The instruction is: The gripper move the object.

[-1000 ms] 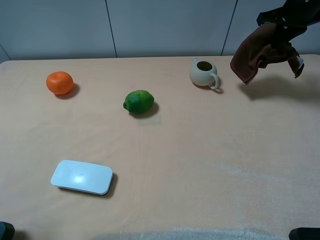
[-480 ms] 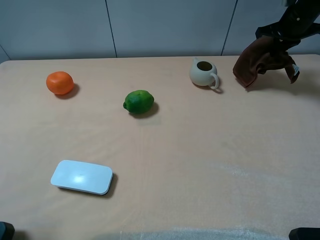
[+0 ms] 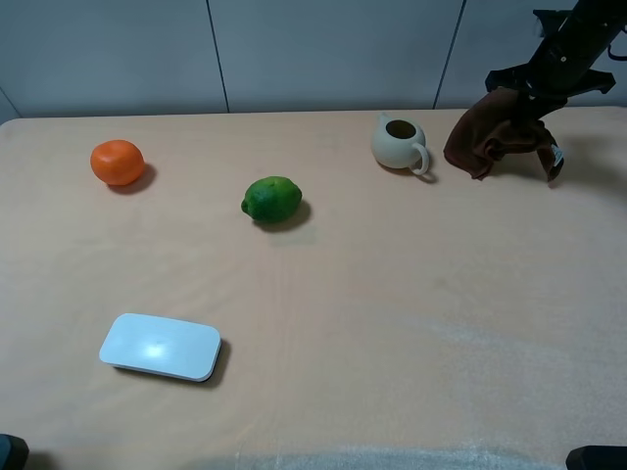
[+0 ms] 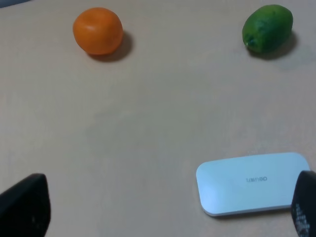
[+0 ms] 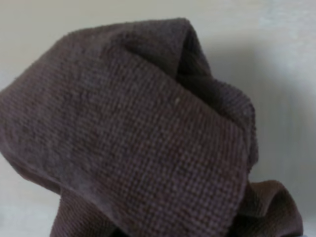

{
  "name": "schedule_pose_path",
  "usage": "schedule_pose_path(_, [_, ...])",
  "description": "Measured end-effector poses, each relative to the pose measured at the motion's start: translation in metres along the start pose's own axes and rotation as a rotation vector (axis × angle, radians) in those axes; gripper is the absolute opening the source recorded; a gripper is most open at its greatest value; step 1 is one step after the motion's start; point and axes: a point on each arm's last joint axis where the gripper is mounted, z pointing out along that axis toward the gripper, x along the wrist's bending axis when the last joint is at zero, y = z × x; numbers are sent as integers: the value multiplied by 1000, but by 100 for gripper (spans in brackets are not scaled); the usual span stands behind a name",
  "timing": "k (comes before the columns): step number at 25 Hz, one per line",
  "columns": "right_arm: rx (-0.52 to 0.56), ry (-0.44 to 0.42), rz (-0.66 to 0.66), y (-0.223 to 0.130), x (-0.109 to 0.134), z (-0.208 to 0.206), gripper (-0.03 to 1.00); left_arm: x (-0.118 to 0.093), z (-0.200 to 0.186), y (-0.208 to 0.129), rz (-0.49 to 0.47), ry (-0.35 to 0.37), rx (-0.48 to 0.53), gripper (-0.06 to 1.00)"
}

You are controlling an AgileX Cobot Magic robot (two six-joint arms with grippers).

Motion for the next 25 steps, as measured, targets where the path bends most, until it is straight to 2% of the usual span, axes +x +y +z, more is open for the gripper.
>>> schedule_pose_path(13, [35,65,13,-3,6,0,2,0,0,0,0,1,0,99])
schedule_pose_path(16, [39,73,12,-3,7,0,7,0,0,0,0,1,0,99])
schedule_pose_path(18, [38,76,11,-3,7,0,16,0,0,0,0,1,0,99])
schedule_pose_path(23, [38,79,11,-3,7,0,59,0,0,0,0,1,0,99])
schedule_pose_path(25, [38,79,10,-3,7,0,66,0,0,0,0,1,0,99])
